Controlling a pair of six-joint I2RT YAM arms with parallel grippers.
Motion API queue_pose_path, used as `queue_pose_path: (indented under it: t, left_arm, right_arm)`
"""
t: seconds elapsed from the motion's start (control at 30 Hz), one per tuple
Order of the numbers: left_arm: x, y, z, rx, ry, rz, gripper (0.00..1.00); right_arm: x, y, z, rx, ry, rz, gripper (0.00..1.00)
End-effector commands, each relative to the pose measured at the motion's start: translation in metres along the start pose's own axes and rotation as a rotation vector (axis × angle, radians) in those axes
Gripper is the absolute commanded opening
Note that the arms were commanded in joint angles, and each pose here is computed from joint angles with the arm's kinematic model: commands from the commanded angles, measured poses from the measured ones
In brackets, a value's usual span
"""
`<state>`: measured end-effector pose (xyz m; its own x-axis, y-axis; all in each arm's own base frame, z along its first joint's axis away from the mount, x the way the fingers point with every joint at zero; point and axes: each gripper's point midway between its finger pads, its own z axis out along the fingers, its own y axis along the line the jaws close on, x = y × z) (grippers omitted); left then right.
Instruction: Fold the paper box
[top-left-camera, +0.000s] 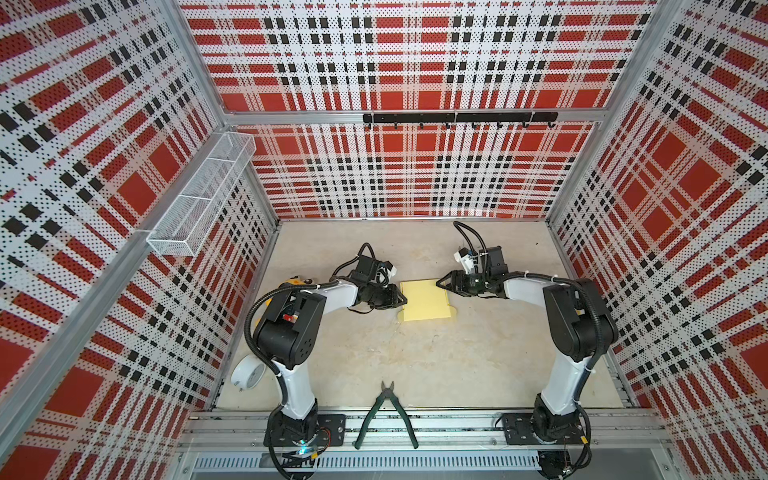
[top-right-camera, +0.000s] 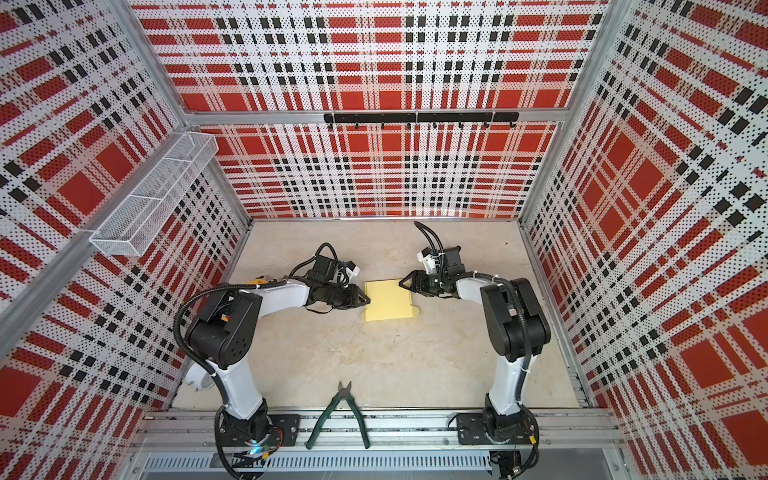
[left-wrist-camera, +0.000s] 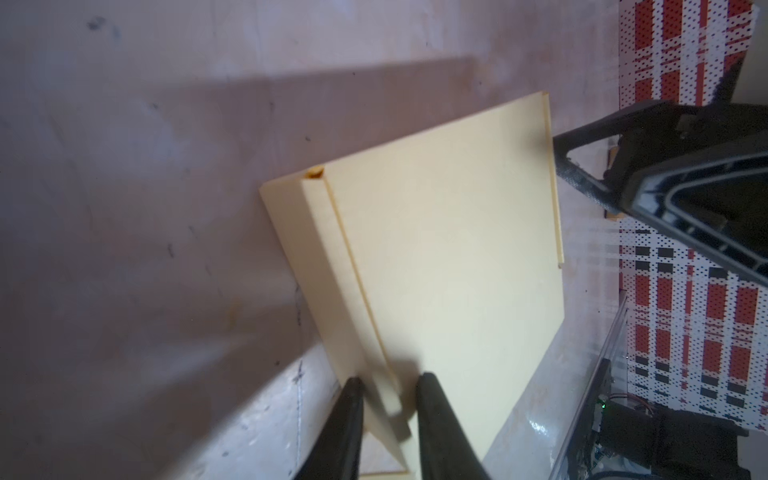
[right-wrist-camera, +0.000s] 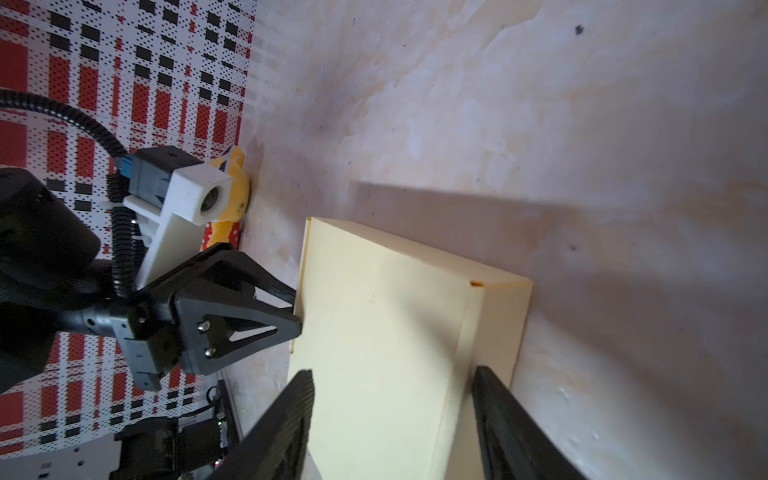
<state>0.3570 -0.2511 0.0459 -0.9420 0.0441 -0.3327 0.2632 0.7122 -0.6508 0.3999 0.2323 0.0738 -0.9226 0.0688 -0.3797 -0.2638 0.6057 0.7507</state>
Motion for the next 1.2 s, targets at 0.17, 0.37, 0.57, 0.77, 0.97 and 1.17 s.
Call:
queue_pose_path:
  t: [0.17, 0.37, 0.57, 0.77, 0.97, 1.17]
  left_arm:
    - [0.022, 0.031, 0.006, -0.05, 0.031, -0.057, 0.24]
    - [0.024, 0.034, 0.007, -0.051, 0.044, -0.039, 0.24]
    - [0.025, 0.043, 0.007, -0.057, 0.043, -0.058, 0.22]
    - [0.026, 0.043, 0.012, -0.041, 0.062, -0.07, 0.22]
    - [0.026, 0.046, 0.009, -0.051, 0.055, -0.082, 0.22]
    - [0.024, 0.045, 0.005, -0.051, 0.042, -0.075, 0.22]
  right_arm:
    - [0.011, 0.017, 0.015, -0.094, 0.103, 0.043, 0.63]
    - [0.021, -0.004, 0.014, -0.025, 0.153, 0.063, 0.62]
    - [0.017, -0.012, -0.003, -0.017, 0.122, 0.102, 0.63]
    - [0.037, 0.009, 0.02, -0.105, 0.163, 0.133, 0.63]
    - [0.045, -0.006, 0.008, -0.068, 0.14, 0.176, 0.64]
    - [0.041, -0.008, -0.013, -0.055, 0.085, 0.215, 0.64]
